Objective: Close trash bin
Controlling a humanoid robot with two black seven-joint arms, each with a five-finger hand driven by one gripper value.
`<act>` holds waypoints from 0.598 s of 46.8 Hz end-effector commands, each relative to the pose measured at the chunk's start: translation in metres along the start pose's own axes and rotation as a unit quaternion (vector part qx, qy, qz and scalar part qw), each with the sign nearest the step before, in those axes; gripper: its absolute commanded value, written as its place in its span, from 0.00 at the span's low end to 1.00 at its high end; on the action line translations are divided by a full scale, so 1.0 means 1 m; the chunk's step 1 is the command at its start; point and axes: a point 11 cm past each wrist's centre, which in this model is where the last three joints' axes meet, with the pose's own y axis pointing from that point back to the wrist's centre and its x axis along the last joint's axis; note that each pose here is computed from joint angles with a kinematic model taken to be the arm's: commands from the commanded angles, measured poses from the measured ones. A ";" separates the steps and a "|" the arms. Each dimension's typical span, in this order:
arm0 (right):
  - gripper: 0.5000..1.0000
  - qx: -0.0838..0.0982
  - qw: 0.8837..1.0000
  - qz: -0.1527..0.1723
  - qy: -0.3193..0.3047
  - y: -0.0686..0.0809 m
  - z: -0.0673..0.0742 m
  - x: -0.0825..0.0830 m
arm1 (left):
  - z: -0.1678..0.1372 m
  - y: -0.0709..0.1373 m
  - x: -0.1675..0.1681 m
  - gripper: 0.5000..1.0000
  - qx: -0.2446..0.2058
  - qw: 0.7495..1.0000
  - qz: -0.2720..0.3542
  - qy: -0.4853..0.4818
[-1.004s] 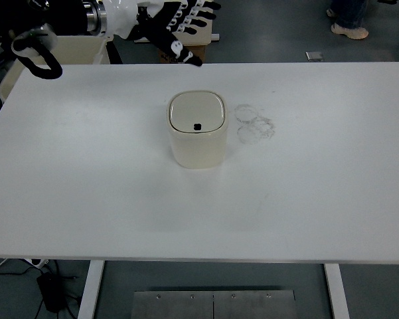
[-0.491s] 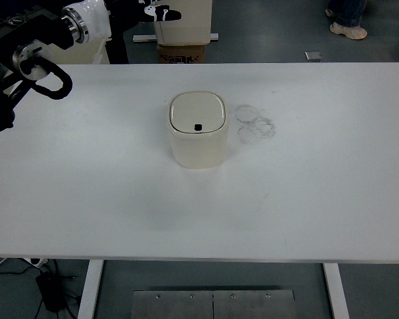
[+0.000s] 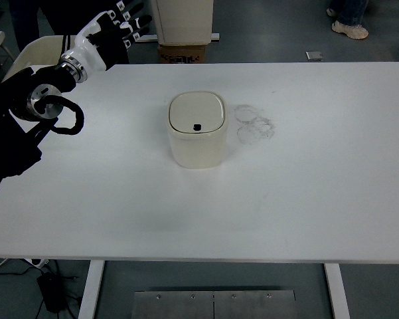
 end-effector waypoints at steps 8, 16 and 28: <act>0.99 0.000 1.000 0.000 0.000 0.000 0.000 0.000 | -0.050 0.012 0.028 1.00 -0.009 0.996 0.039 0.077; 0.99 0.000 1.000 0.000 0.001 0.000 0.000 0.000 | -0.057 0.018 0.042 1.00 -0.038 0.992 0.064 0.100; 0.99 0.000 1.000 -0.001 0.002 0.000 0.000 0.000 | -0.066 0.018 0.043 1.00 -0.039 0.990 0.073 0.115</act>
